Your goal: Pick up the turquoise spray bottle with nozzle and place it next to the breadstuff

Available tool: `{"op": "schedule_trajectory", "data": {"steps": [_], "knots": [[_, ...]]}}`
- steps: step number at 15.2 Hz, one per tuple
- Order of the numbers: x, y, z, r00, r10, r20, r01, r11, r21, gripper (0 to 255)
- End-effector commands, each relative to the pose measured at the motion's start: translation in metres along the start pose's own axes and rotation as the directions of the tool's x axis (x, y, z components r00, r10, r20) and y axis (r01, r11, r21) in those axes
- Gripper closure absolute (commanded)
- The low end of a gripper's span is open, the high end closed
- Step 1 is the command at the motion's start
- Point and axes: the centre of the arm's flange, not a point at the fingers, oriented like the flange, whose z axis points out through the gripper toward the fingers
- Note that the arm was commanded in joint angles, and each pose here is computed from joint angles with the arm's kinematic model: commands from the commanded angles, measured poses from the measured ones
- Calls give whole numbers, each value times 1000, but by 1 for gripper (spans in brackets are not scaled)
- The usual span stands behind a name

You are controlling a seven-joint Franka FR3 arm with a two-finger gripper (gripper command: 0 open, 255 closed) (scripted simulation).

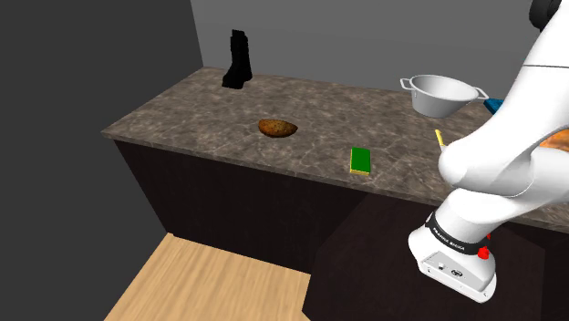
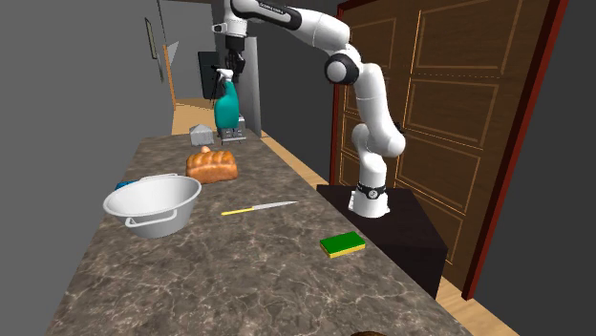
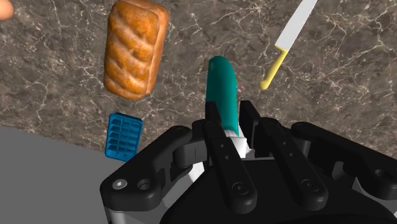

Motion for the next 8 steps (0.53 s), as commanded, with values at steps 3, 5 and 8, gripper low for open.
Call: {"op": "schedule_trajectory", "data": {"steps": [3, 5, 8], "knots": [[-20, 38, 2, 1000, -4, -1, 4, 1000, 2, 255], [-21, 37, 12, 1000, -4, -1, 4, 1000, 2, 255], [-22, 36, 28, 1000, -4, -1, 4, 1000, 2, 255]]}}
